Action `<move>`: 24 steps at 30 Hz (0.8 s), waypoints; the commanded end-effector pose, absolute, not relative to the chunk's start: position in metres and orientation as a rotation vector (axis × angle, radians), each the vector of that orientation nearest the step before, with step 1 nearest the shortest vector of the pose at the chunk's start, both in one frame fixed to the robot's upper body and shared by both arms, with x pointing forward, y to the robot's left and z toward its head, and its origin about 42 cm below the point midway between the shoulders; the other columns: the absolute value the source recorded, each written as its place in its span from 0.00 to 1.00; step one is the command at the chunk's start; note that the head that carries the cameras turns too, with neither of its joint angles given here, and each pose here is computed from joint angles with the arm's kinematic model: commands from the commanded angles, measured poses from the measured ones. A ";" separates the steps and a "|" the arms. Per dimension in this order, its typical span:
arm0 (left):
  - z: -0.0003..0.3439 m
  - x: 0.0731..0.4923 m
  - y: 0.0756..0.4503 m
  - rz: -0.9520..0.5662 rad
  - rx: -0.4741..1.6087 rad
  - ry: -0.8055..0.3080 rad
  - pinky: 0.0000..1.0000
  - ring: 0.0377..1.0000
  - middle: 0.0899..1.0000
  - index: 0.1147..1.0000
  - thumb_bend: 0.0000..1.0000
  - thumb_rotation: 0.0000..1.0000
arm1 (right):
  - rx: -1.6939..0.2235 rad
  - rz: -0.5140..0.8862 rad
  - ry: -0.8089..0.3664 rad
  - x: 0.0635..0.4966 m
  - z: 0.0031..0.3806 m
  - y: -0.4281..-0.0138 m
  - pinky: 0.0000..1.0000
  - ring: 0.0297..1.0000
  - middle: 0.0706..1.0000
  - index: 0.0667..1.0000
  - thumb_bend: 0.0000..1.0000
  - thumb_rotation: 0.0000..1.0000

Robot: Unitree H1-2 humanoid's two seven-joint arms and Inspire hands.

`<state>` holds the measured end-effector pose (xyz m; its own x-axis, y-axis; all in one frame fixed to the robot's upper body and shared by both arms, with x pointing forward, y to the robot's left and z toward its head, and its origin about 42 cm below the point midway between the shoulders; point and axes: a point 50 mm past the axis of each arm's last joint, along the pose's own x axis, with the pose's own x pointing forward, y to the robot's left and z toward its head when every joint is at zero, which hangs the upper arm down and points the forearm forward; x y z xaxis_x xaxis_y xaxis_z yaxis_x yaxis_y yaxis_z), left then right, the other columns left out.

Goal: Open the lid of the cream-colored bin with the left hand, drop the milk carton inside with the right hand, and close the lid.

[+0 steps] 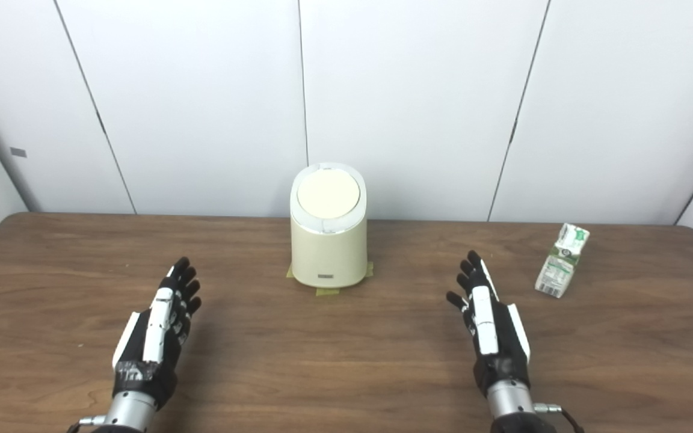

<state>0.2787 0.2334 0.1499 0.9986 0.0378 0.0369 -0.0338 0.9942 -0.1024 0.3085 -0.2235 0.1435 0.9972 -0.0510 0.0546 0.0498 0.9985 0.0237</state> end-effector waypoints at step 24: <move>0.171 0.283 0.234 0.007 -0.099 -0.131 1.00 1.00 1.00 1.00 0.39 0.98 | 0.018 -0.032 -0.122 0.314 0.168 -0.219 0.99 0.99 0.98 0.98 0.61 1.00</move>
